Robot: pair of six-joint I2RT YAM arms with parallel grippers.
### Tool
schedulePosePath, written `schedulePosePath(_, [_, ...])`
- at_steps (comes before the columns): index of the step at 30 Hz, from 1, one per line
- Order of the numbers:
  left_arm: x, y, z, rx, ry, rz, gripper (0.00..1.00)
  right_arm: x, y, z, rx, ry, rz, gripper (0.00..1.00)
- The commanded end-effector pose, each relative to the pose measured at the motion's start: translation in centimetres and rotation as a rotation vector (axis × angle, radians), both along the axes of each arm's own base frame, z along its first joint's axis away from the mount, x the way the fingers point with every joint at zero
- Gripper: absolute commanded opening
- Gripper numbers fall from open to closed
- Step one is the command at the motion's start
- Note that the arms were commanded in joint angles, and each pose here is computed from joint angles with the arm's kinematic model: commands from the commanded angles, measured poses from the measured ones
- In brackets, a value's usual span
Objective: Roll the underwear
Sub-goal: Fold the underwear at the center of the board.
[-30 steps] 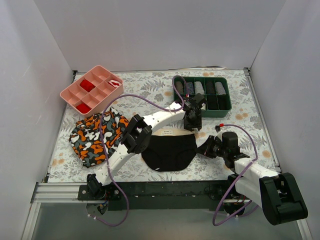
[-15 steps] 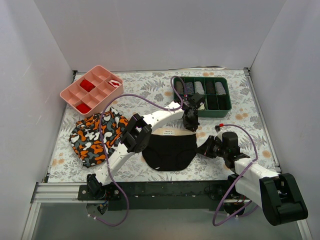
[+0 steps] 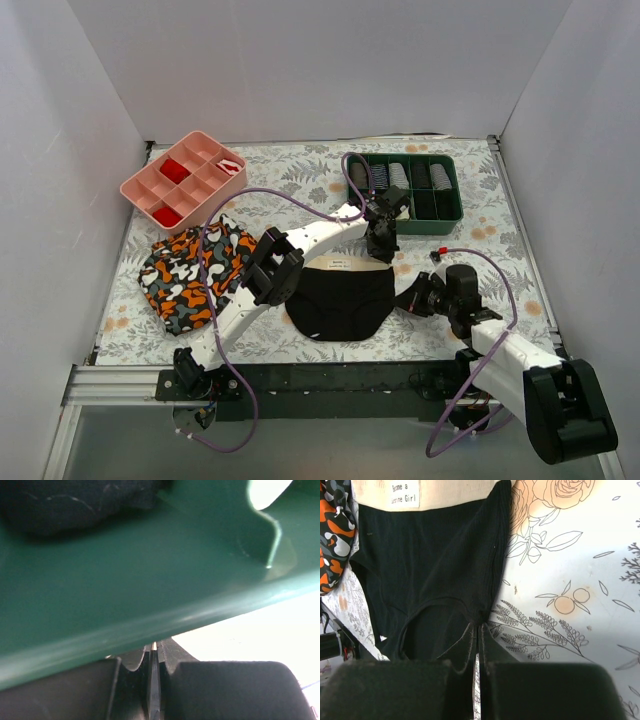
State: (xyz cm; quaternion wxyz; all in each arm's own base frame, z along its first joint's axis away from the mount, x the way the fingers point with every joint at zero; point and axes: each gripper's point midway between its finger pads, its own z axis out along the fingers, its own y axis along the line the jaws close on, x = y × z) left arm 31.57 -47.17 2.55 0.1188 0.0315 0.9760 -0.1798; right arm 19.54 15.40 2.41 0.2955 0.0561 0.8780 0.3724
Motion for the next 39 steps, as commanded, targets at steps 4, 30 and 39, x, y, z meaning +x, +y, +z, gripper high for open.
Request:
schedulePosePath(4, [-0.3, -0.1, 3.6, -0.048, -0.049, -0.003, 0.00, 1.3, -1.2, 3.5, -0.067, -0.117, -0.045, 0.01])
schedulePosePath(30, [1.5, 3.8, 12.6, -0.305, -0.222, 0.065, 0.00, 0.0, 4.2, 9.2, -0.122, -0.136, 0.176, 0.01])
schedulePosePath(39, [1.8, 7.0, 15.3, -0.398, -0.284, 0.099, 0.00, -0.6, 7.0, 9.9, -0.142, -0.138, 0.207, 0.01])
